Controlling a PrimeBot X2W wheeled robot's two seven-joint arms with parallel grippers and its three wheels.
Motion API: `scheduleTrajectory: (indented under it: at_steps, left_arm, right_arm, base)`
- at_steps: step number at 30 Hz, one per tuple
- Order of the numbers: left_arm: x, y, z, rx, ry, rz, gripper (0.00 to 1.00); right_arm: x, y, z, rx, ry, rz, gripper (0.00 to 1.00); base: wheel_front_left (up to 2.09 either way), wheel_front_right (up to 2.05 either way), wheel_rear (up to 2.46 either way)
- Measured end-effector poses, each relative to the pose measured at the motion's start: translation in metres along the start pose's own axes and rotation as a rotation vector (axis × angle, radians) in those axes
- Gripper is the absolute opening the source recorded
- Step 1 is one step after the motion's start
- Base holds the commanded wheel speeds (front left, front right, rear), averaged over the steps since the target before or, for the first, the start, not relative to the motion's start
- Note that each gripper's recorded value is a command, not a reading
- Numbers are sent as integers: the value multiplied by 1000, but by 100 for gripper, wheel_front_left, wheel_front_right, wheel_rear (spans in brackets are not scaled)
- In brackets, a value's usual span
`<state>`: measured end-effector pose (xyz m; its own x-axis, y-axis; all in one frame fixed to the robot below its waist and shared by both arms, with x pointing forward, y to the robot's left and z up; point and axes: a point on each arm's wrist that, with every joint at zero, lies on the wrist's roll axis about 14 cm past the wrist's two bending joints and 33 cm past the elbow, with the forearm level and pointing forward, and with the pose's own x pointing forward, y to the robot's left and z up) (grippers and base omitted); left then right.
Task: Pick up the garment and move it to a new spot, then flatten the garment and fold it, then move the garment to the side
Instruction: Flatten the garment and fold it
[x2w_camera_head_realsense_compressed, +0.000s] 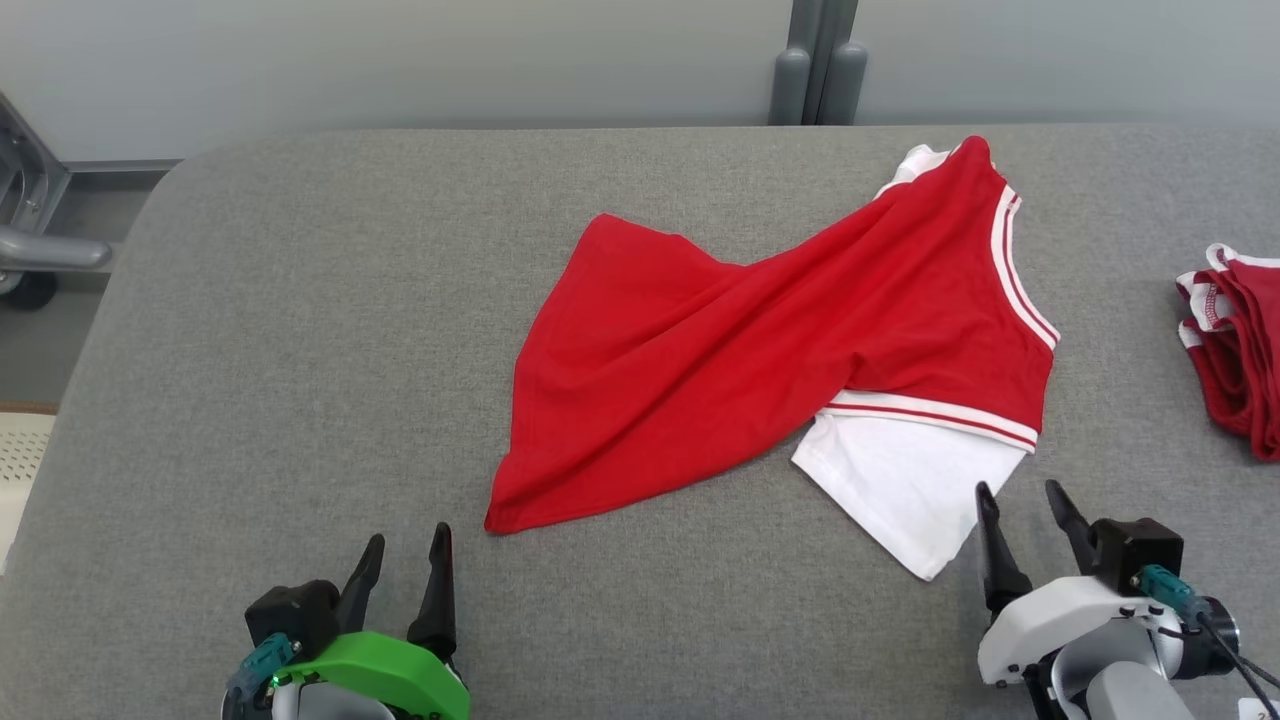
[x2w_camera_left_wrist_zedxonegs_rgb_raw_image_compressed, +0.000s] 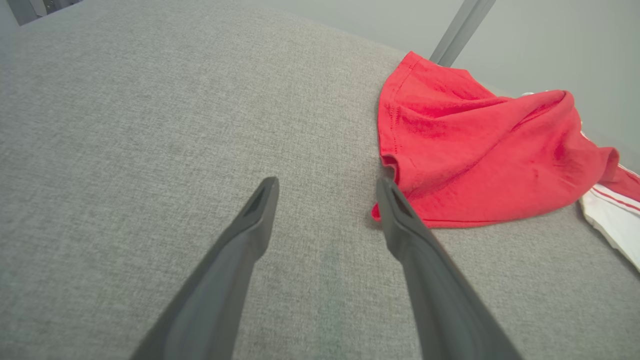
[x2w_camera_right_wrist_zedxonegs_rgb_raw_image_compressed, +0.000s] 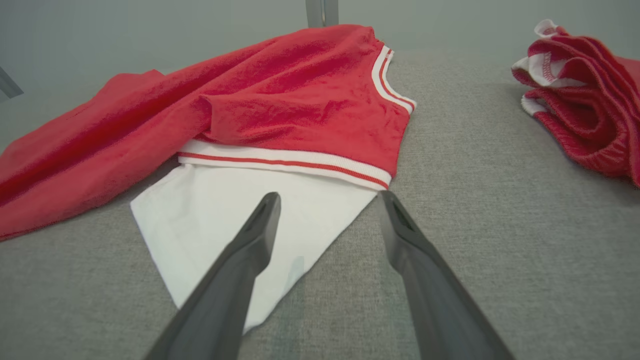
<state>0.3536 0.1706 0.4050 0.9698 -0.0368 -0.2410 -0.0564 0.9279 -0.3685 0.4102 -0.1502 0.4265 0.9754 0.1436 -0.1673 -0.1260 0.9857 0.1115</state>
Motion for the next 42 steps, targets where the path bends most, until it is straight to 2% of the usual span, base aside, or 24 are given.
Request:
scheduleTrajectory:
  at_steps: [7, 18, 19, 21, 22, 28, 37, 38, 39, 40, 42]
  left_arm:
    - [-6, 2, 1, 1, -7, 6, 100]
    - [-12, 17, -2, 2, 0, 51, 100]
    - [-12, 18, -2, 1, -1, 55, 100]
    - [-13, 20, -1, 1, -3, 63, 100]
    - [-13, 21, 0, 3, -7, 65, 100]
    - [-12, 18, 6, 6, -24, 53, 100]
    - [-11, -4, 2, 3, -16, -14, 100]
    - [-11, -7, 2, 4, -17, -22, 100]
    - [-10, -9, 3, 6, -17, -28, 100]
    - [-10, -11, 3, 8, -17, -32, 100]
    - [-11, -14, 0, 10, -11, -38, 100]
  right_arm:
    - [-12, 27, -28, -2, 87, 71, 100]
    - [-4, 34, -59, 13, 190, 86, 100]
    - [-4, 35, -61, 16, 198, 90, 98]
    - [-2, 38, -63, 24, 207, 96, 37]
    - [-2, 38, -63, 27, 208, 95, 0]
    - [-13, 20, -63, 49, 203, 37, 0]
    - [-45, -21, -60, 49, 186, -74, 0]
    - [-49, -25, -61, 48, 186, -84, 10]
    - [-53, -29, -61, 49, 185, -97, 47]
    - [-56, -34, -60, 51, 180, -113, 100]
    - [-60, -45, -53, 35, 161, -138, 100]
  base:
    - [0, 0, 0]
    - [0, 0, 0]
    - [0, 0, 0]
    - [0, 0, 0]
    - [0, 0, 0]
    - [0, 0, 0]
    - [0, 0, 0]
    - [0, 0, 0]
    - [0, 0, 0]
    - [0, 0, 0]
    - [0, 0, 0]
